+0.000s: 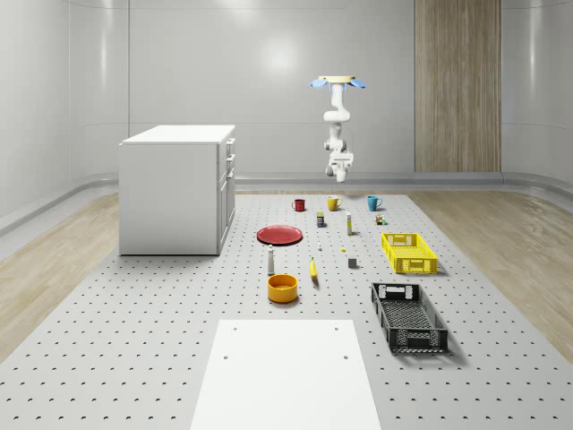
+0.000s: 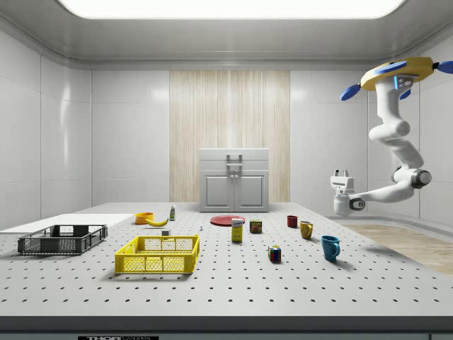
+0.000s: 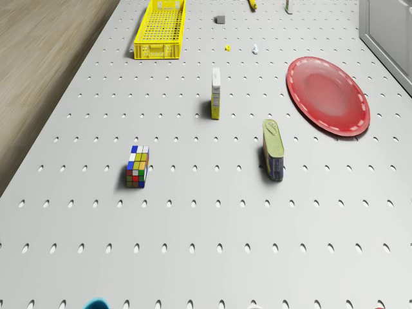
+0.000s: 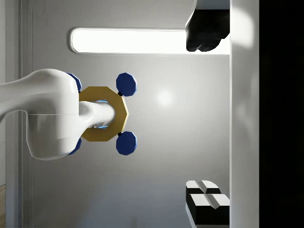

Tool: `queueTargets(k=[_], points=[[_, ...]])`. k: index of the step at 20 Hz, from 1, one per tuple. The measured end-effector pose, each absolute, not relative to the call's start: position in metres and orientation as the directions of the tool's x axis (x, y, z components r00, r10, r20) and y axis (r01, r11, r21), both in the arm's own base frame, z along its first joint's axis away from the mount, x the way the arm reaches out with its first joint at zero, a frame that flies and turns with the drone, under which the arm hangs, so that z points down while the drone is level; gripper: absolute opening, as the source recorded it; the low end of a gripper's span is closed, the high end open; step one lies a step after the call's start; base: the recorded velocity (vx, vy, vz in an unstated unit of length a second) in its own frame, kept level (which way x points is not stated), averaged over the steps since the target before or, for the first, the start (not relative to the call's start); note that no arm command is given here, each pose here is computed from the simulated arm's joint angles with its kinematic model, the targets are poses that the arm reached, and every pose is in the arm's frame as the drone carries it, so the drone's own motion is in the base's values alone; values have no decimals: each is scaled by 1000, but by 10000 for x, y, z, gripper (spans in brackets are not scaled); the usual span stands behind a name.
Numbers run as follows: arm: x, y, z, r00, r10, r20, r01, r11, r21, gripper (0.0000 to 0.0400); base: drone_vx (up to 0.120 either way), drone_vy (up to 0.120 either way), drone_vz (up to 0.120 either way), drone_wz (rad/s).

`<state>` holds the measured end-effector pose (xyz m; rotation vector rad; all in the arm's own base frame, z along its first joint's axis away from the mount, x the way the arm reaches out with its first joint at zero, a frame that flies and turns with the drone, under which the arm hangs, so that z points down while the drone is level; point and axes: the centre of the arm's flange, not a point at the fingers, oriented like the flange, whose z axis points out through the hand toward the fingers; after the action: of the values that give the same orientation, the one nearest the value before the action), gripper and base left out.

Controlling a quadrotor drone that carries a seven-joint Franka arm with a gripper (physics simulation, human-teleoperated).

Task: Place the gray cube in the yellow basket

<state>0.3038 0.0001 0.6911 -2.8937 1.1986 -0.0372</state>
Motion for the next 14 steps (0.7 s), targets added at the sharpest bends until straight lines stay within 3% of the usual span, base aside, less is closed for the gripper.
queueTargets(k=[14], points=[[3027,6,6913,707,-707,30,-707,-707,-21,400,120,0,0,0]])
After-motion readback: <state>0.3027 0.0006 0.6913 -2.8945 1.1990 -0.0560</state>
